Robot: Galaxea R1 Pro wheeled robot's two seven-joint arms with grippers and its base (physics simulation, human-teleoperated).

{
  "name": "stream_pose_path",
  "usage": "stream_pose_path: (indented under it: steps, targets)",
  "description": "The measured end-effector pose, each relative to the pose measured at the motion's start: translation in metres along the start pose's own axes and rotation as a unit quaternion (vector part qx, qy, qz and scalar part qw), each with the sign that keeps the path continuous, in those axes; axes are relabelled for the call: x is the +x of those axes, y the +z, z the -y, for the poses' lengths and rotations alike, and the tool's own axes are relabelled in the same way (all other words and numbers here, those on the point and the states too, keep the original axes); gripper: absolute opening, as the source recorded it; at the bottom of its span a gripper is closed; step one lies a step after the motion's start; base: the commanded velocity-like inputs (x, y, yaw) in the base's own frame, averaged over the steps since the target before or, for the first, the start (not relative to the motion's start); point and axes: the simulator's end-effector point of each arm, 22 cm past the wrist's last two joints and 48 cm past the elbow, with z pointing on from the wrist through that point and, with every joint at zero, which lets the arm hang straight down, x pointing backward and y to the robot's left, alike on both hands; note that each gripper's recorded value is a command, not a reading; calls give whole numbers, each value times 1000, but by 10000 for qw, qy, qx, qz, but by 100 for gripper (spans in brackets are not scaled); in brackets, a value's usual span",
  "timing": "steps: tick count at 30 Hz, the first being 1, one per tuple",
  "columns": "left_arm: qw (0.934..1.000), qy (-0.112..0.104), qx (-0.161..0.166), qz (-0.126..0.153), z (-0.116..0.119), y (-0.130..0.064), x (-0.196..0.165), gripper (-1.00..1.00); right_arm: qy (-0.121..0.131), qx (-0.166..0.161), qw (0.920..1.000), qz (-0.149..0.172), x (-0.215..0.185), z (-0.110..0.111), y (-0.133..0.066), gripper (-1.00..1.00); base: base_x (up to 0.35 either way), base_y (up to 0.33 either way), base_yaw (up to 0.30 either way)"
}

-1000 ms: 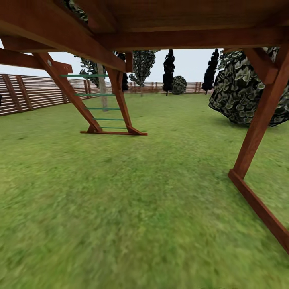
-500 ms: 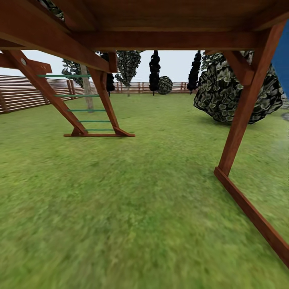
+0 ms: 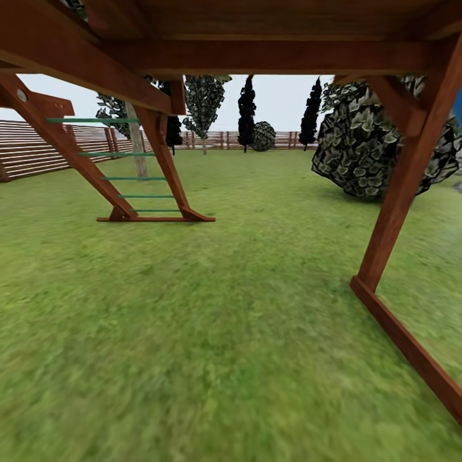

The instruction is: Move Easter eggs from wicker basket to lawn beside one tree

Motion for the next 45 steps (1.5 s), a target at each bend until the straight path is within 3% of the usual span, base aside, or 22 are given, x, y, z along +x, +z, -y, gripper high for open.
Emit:
stream_pose_path:
  steps: [45]
  targets:
    - [10000,25,17,-82,1,-2,8,100,-6,-9,10000,11,-1,-1,0,100,336,90,-36]
